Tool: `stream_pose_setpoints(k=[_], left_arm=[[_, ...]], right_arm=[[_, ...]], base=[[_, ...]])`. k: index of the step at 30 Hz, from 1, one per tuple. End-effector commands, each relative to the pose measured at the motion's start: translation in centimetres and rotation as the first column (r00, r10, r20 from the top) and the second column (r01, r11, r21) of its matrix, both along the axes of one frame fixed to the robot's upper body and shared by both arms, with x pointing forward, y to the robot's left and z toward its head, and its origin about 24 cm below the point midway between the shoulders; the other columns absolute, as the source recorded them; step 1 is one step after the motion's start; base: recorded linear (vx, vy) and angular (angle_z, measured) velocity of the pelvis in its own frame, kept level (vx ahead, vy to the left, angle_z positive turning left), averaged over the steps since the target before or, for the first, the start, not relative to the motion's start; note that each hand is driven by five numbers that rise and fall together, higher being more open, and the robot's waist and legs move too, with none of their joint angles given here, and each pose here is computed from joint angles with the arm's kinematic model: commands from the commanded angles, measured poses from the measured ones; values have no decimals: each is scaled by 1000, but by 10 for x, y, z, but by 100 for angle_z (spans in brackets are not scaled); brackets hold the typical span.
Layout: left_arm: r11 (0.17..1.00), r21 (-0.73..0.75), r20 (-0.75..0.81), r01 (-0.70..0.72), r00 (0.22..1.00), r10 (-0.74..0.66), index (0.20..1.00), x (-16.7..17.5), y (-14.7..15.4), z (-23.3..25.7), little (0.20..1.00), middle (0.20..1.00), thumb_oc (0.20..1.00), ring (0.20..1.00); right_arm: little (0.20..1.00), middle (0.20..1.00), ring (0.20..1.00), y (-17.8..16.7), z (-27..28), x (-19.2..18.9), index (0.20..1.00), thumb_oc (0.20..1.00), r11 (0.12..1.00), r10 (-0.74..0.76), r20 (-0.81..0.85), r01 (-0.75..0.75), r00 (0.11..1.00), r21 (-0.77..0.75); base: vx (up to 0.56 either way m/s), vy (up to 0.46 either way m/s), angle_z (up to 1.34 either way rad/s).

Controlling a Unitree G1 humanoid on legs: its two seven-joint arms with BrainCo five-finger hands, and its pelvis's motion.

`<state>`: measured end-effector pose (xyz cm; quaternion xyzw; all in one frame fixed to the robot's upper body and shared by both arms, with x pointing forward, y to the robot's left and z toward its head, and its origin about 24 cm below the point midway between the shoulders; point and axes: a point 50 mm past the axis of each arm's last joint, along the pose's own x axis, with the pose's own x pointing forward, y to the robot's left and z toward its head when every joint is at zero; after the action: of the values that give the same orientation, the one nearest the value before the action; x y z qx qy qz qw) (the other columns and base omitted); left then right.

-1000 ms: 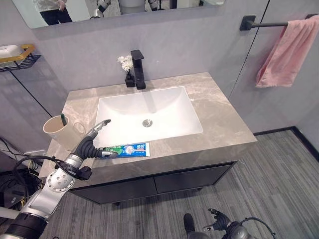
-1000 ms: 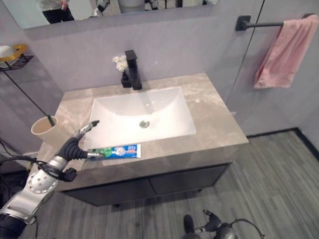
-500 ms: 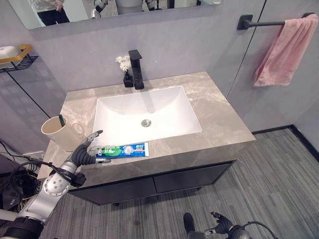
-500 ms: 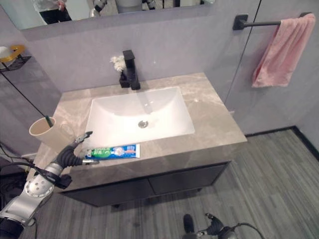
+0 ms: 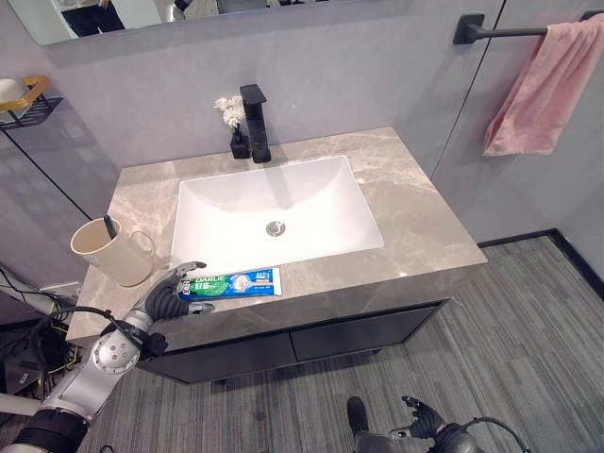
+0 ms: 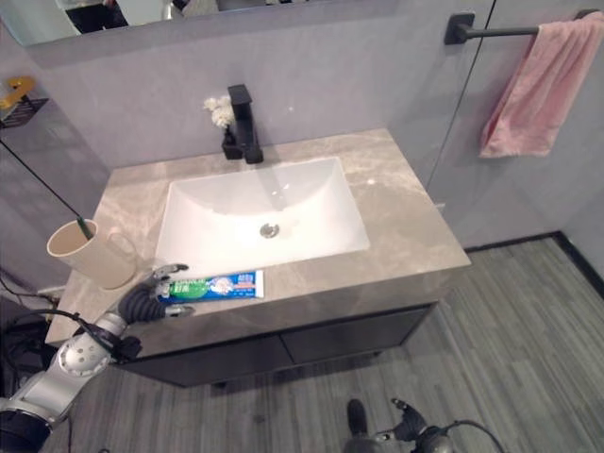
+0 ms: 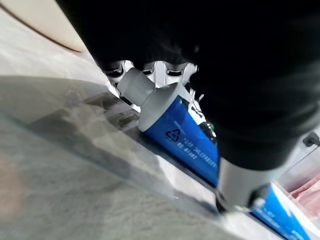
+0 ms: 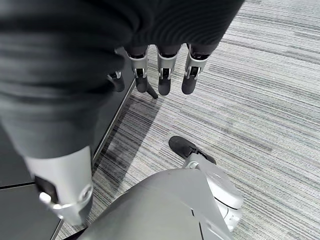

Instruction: Put brush and paste in cup on sink, flatten towel.

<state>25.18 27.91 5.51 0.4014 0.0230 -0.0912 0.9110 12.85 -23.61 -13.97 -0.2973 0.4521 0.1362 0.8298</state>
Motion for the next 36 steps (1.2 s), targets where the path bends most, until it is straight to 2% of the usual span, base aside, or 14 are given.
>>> stream_pose_setpoints(k=[1, 6, 12, 15, 16, 22, 26, 27, 28, 31, 32, 34, 36], left_arm=[[997, 69, 80, 18, 997, -24, 413, 13, 3, 20, 413, 413, 413, 413], [995, 100, 66, 29, 997, -35, 347, 14, 0, 15, 347, 347, 347, 347], [986, 155, 51, 56, 997, -65, 319, 14, -3, 12, 319, 319, 319, 319], [979, 188, 35, 81, 995, -89, 253, 13, -5, 9, 253, 253, 253, 253], [976, 199, 29, 93, 995, -101, 200, 13, -6, 8, 200, 200, 200, 200], [961, 241, 25, 134, 989, -144, 200, 13, -13, 5, 200, 200, 200, 200], [958, 271, 118, 87, 985, -123, 200, 20, -15, 14, 200, 200, 200, 200], [958, 272, 118, 88, 985, -124, 200, 20, -15, 14, 200, 200, 200, 200], [959, 273, 158, 77, 980, -124, 200, 23, -17, 21, 200, 200, 200, 200], [961, 268, 186, 63, 976, -116, 200, 25, -17, 25, 200, 200, 200, 200], [971, 235, 248, 36, 964, -96, 200, 29, -20, 34, 200, 200, 200, 200], [975, 220, 342, 22, 935, -98, 200, 33, -25, 53, 200, 200, 200, 200], [982, 191, 420, 5, 903, -86, 200, 36, -29, 66, 200, 200, 200, 200]], right_arm=[[1000, 1000, 1000, 3, 5, 14, 1000, 1000, 1000, 12, 46, -13, 999, 12], [1000, 1000, 1000, 3, 6, 16, 1000, 1000, 1000, 9, 62, -10, 998, 10], [1000, 1000, 1000, 2, 7, 16, 1000, 1000, 1000, 5, 68, -6, 998, 10], [1000, 1000, 1000, 1, 7, 16, 1000, 1000, 1000, -1, 71, 1, 997, 8], [1000, 1000, 1000, 0, 7, 16, 1000, 1000, 1000, -4, 72, 3, 997, 8], [1000, 1000, 1000, -3, 5, 12, 1000, 1000, 999, -47, 60, 46, 997, 6], [1000, 1000, 1000, -15, -6, -10, 1000, 1000, 976, -216, -19, 216, 976, -8], [1000, 1000, 1000, -15, -6, -10, 1000, 1000, 976, -217, -19, 217, 976, -7], [1000, 1000, 1000, -19, -10, -21, 1000, 1000, 955, -295, -57, 295, 954, -14], [1000, 1000, 1000, -21, -11, -27, 1000, 1000, 940, -341, -77, 341, 937, -14], [1000, 1000, 1000, -31, -14, -45, 1000, 1000, 864, -501, -116, 503, 857, -20], [1000, 1000, 1000, -39, -17, -67, 1000, 1000, 768, -636, -163, 640, 755, -31], [1000, 1000, 1000, -45, -16, -80, 1000, 1000, 720, -688, -182, 692, 702, -54]], base=[[0, 0, 0], [0, 0, 0], [0, 0, 0], [0, 0, 0], [0, 0, 0], [0, 0, 0], [0, 0, 0], [0, 0, 0], [0, 0, 0], [3, -1, 1], [15, 0, 8], [17, -5, 16], [16, -4, 9]])
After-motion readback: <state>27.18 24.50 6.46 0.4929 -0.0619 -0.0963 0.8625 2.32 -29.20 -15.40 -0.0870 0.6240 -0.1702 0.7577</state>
